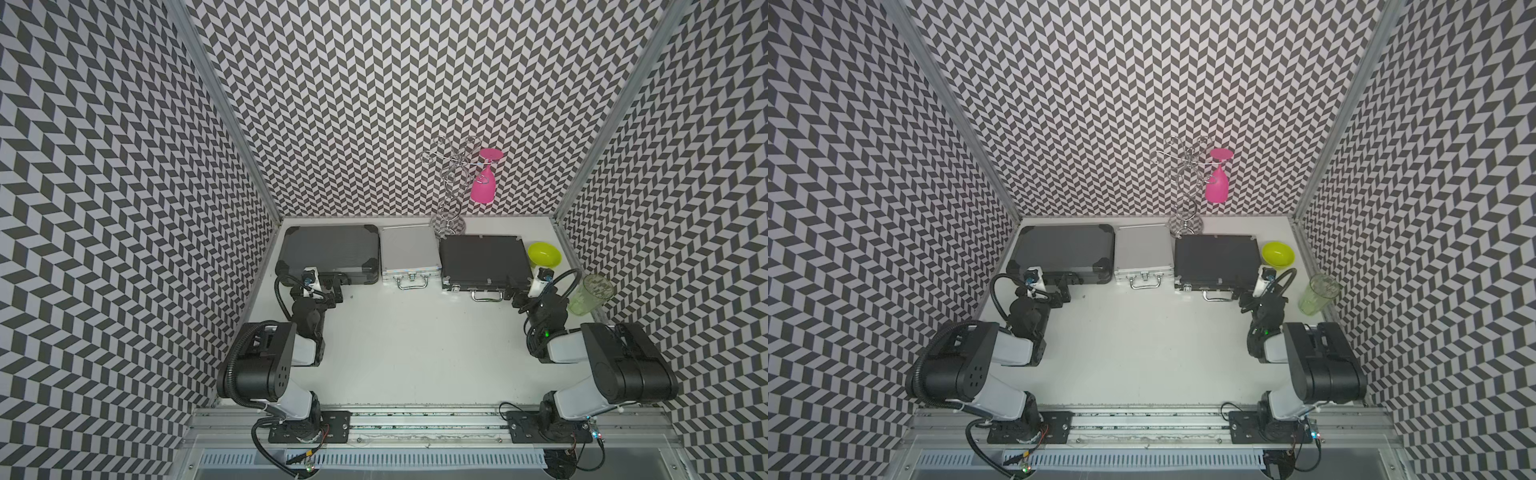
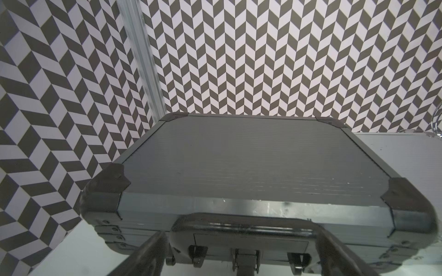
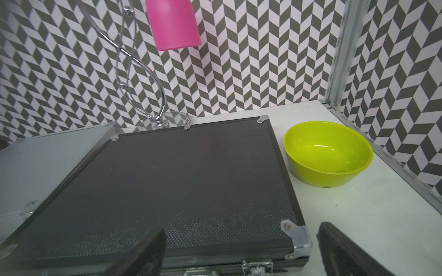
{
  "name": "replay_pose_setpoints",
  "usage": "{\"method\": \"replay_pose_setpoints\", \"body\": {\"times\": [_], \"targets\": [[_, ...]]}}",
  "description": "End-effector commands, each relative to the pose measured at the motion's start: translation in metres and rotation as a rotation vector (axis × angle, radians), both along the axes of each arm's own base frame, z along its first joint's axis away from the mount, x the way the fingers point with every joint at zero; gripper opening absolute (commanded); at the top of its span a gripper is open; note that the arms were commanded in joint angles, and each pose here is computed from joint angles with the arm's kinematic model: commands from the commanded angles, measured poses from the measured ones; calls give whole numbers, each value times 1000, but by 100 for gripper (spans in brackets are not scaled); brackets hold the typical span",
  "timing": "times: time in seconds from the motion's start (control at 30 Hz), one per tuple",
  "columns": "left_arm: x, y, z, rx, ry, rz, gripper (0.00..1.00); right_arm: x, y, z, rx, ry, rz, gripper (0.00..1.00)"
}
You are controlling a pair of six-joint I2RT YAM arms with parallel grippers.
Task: Close the poker set cases
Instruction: Reset both arms
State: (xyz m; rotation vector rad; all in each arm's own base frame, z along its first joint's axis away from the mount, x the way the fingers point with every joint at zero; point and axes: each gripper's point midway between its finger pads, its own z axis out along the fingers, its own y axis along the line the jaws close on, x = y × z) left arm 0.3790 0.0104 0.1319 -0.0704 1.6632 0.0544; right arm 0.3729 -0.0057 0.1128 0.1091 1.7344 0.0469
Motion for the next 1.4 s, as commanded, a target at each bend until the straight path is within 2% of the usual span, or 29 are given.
{"method": "replay_pose_setpoints", "body": {"times": [0.0,0.13,0.6,0.63,1.2,1.37], "targets": [[3,0,16,-6,-59,-3,100,2,2,39,-29,-161,11,99],[4,1,15,0,-54,9,100,2,2,31,-27,-121,11,99],[4,0,16,2,-56,9,100,2,3,30,-32,-116,11,99],[4,0,16,2,-56,9,100,8,3,40,-34,-144,11,99],[4,0,15,3,-54,9,99,8,4,42,-32,-153,6,99],[4,0,16,2,-55,10,99,-8,-12,42,2,-179,-85,99]]}}
